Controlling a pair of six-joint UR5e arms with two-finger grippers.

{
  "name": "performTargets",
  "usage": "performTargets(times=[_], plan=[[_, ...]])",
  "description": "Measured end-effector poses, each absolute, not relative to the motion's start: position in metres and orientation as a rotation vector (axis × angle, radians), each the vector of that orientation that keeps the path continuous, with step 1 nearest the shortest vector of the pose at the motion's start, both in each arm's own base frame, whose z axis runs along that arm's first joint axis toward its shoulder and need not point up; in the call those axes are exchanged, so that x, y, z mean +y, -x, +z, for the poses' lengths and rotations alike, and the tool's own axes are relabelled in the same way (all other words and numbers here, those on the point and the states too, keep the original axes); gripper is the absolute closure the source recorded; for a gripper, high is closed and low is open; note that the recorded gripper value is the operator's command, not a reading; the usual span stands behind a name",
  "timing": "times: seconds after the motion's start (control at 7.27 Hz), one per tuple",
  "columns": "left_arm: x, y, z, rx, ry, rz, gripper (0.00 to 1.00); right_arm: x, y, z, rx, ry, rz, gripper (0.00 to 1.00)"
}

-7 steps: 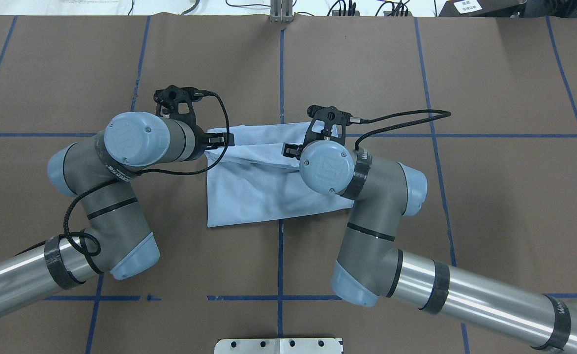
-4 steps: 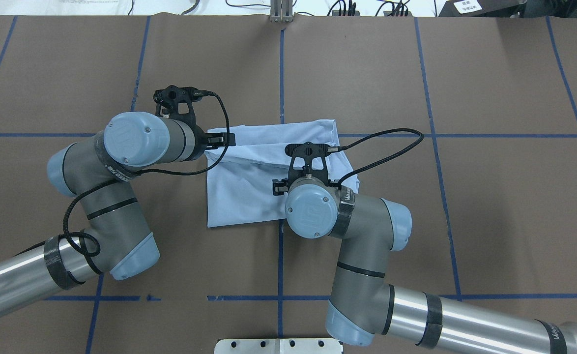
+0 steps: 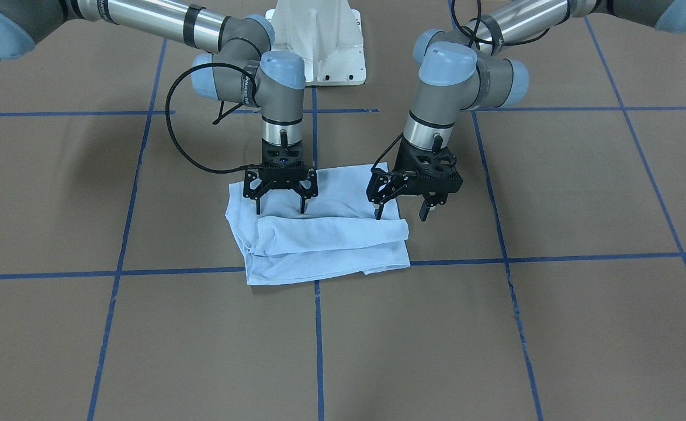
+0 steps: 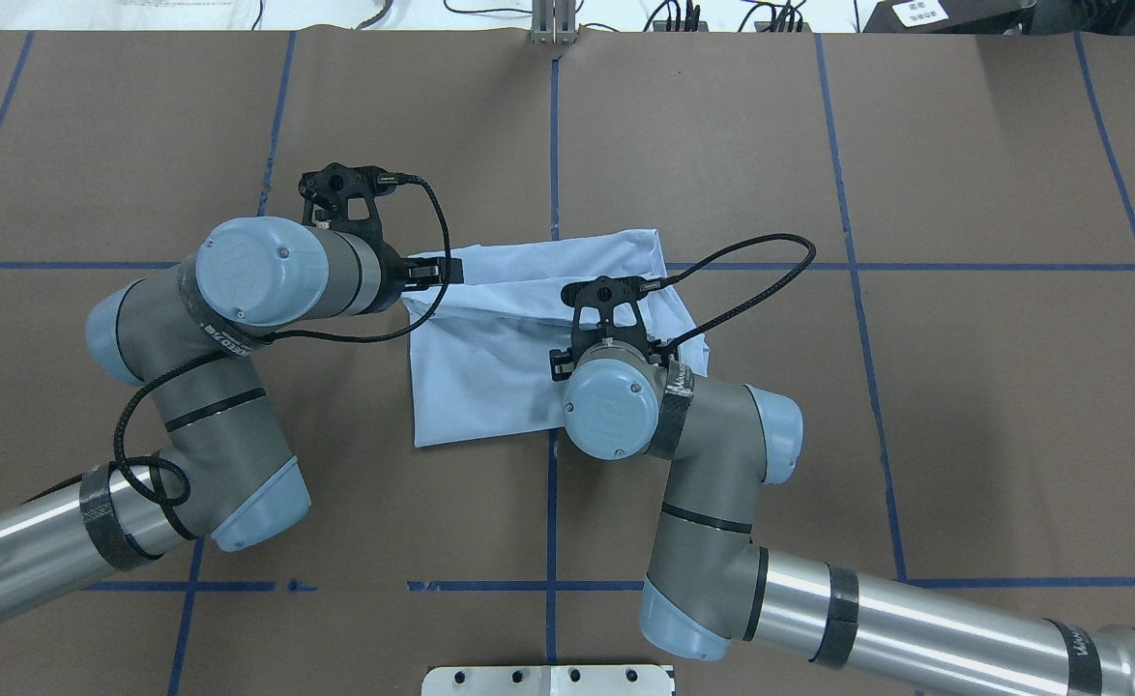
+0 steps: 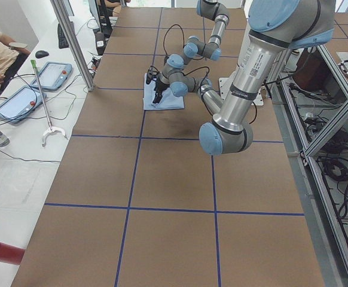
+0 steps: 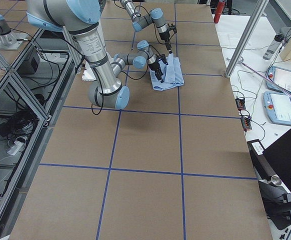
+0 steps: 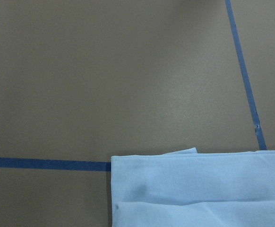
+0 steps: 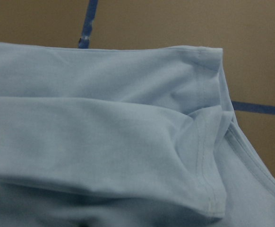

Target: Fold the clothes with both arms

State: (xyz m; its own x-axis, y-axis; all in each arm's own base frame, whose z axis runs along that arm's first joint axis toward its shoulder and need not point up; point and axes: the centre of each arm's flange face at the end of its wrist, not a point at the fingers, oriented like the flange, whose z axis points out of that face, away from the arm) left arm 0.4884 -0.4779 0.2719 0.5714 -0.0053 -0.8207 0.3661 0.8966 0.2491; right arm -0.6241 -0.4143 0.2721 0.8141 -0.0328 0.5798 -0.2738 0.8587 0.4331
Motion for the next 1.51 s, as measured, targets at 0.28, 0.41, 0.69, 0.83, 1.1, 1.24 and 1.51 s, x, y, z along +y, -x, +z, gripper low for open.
performTargets(times=[0.28, 0.41, 0.69, 0.83, 1.1, 1.24, 1.51], plan=[[-0.477, -0.486, 0.272, 0.946, -0.421, -0.227, 0.0, -0.446, 0.609, 0.275, -0.584, -0.545, 0.158, 0.0], [-0.476, -0.486, 0.271, 0.947, -0.421, -0.227, 0.0, -0.461, 0.603, 0.276, -0.572, -0.55, 0.164, 0.0], [-0.476, -0.486, 0.271, 0.947, -0.421, -0.227, 0.0, -0.471, 0.601, 0.271, -0.569, -0.553, 0.172, 0.0], [-0.476, -0.486, 0.271, 0.947, -0.42, -0.227, 0.0, -0.474, 0.606, 0.269, -0.567, -0.551, 0.174, 0.0], [-0.476, -0.486, 0.271, 0.948, -0.42, -0.227, 0.0, -0.494, 0.612, 0.265, -0.546, -0.55, 0.189, 0.0], [-0.476, -0.486, 0.271, 0.948, -0.42, -0.228, 0.0, -0.516, 0.61, 0.261, -0.529, -0.548, 0.207, 0.0], [-0.476, -0.485, 0.271, 0.948, -0.42, -0.23, 0.0, -0.578, 0.604, 0.265, -0.508, -0.551, 0.253, 0.0]])
